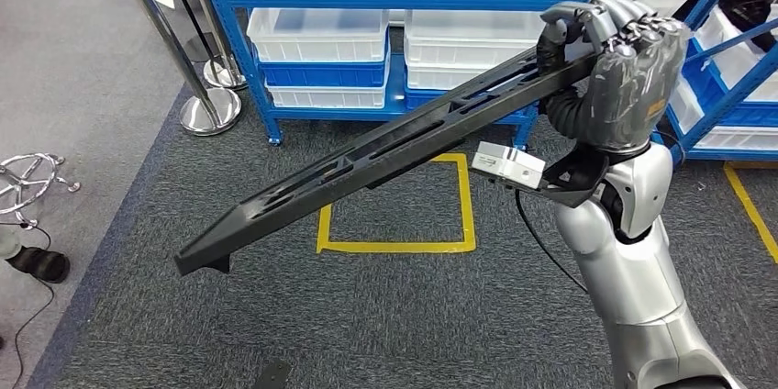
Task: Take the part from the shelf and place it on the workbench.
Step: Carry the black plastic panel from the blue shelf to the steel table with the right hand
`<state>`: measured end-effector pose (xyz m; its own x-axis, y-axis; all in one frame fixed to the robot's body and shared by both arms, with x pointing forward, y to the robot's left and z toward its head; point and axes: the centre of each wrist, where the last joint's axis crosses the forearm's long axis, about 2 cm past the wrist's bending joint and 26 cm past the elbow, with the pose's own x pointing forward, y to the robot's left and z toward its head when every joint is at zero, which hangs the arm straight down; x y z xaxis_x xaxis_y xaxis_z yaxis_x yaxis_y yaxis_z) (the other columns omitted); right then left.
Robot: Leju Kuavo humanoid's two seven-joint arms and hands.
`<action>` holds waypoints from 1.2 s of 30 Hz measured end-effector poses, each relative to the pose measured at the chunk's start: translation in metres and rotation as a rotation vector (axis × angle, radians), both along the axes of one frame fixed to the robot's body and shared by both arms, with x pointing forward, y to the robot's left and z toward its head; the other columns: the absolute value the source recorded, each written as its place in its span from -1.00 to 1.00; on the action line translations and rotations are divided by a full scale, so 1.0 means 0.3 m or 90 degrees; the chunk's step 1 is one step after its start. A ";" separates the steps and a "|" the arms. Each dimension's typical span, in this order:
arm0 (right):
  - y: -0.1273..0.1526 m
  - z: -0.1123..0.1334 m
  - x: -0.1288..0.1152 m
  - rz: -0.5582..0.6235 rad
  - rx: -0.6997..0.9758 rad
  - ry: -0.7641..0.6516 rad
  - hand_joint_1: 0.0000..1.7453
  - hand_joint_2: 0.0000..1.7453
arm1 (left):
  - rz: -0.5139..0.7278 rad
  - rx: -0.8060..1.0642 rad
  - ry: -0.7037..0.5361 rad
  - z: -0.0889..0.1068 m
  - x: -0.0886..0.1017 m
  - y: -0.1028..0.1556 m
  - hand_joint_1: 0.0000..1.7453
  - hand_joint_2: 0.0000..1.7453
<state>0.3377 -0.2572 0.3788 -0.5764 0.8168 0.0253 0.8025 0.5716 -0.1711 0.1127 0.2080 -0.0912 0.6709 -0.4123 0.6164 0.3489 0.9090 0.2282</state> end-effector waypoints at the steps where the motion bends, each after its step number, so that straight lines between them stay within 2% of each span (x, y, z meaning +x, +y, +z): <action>1: -0.001 -0.006 -0.001 0.000 0.000 0.002 1.00 1.00 | 0.000 0.001 0.000 -0.001 -0.001 0.002 -1.00 1.00; 9: 0.001 -0.055 -0.027 -0.007 -0.006 0.012 1.00 1.00 | -0.007 0.003 0.002 -0.002 -0.005 0.004 -1.00 1.00; 16: 0.000 -0.064 -0.036 -0.011 -0.003 0.013 1.00 1.00 | -0.004 0.004 -0.015 0.010 0.040 0.003 -1.00 1.00; 26: 0.001 -0.086 -0.029 -0.004 0.003 0.042 1.00 1.00 | -0.003 -0.001 -0.014 0.010 0.034 -0.007 -1.00 1.00; 36: 0.004 -0.092 -0.017 0.077 0.043 0.105 1.00 1.00 | 0.005 -0.007 -0.023 0.007 0.013 -0.018 -1.00 1.00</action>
